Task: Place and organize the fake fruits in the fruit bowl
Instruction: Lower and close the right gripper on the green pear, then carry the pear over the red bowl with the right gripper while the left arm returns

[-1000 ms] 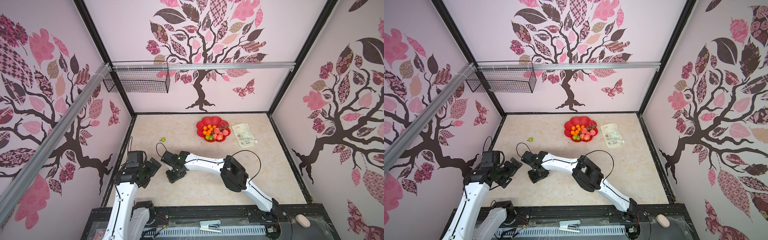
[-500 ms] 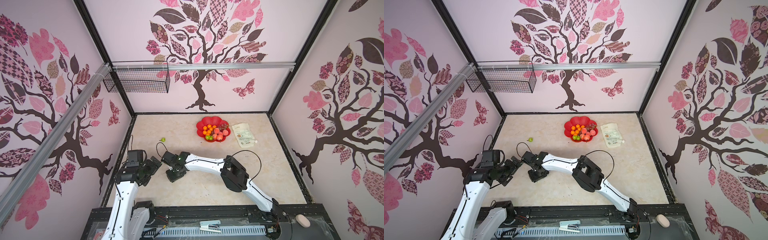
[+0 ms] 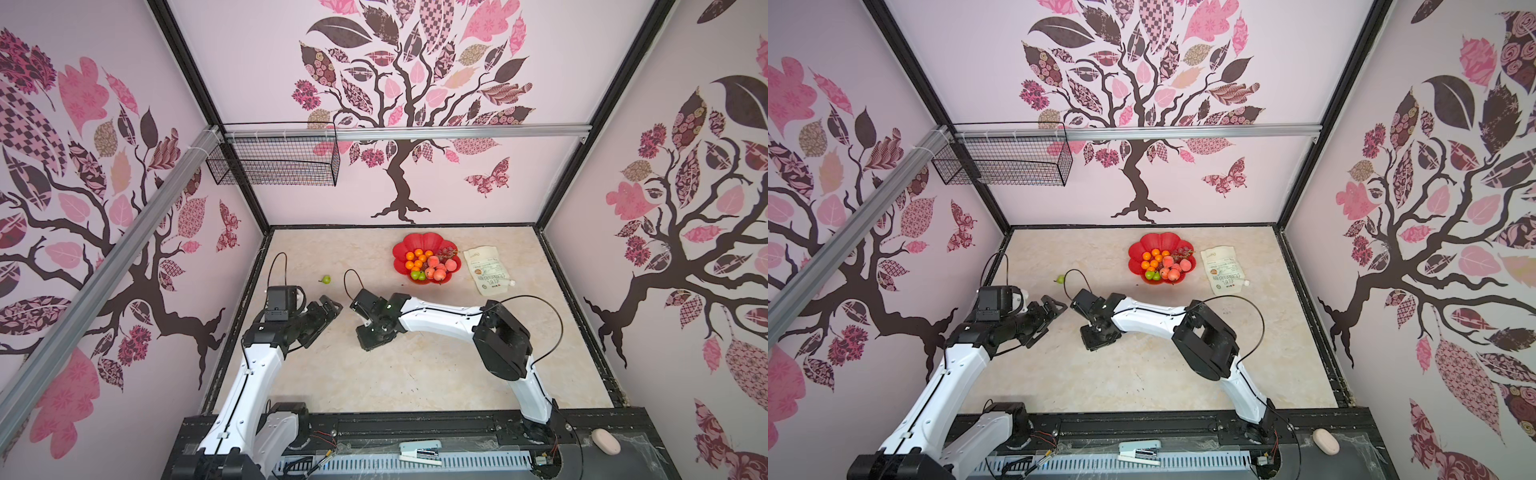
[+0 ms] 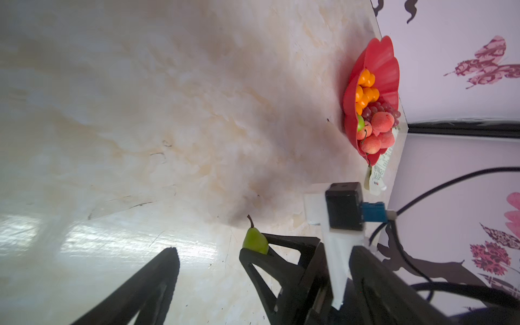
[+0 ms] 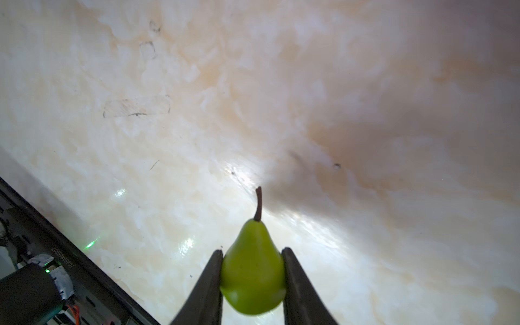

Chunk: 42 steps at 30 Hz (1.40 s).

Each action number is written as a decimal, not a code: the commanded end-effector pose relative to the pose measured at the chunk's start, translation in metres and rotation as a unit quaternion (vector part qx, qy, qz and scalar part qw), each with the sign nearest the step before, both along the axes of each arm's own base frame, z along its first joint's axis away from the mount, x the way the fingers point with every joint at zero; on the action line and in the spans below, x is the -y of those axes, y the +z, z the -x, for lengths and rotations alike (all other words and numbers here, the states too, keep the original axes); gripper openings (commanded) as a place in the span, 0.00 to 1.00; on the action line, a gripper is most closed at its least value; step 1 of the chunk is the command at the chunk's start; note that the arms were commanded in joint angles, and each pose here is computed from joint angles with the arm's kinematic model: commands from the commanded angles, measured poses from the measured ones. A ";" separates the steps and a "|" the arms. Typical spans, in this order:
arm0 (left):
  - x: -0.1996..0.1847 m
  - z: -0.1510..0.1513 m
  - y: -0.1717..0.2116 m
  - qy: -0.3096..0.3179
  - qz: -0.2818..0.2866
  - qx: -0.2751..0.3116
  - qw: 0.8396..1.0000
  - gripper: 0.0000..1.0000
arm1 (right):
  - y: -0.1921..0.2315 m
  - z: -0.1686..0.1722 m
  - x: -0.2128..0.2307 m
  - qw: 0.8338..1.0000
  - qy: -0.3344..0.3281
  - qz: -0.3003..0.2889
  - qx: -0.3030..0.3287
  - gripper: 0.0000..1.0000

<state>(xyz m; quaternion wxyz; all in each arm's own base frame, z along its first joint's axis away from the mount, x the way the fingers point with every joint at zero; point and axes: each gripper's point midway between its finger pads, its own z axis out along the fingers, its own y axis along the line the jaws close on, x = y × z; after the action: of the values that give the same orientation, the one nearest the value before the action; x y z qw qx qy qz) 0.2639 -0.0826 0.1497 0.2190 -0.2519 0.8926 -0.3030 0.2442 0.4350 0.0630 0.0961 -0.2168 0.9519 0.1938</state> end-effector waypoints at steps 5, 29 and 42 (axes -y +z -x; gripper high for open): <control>0.052 -0.044 0.034 -0.061 0.014 0.086 0.994 0.98 | 0.059 -0.068 0.065 0.995 -0.073 -0.014 0.062 0.33; 0.171 -0.126 0.043 -0.207 0.014 0.121 0.971 0.98 | 0.050 -0.206 0.183 0.972 -0.224 0.010 0.075 0.33; 0.176 -0.132 0.022 -0.217 0.004 0.094 0.972 0.98 | 0.012 -0.215 0.185 0.974 -0.220 0.040 0.042 0.33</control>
<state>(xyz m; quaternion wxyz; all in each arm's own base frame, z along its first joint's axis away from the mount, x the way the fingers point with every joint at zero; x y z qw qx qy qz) 0.3882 -0.2535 0.1611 0.2179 -0.0338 0.9035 -0.3675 0.4559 0.2523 0.0834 0.1793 -0.0117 0.9750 0.1303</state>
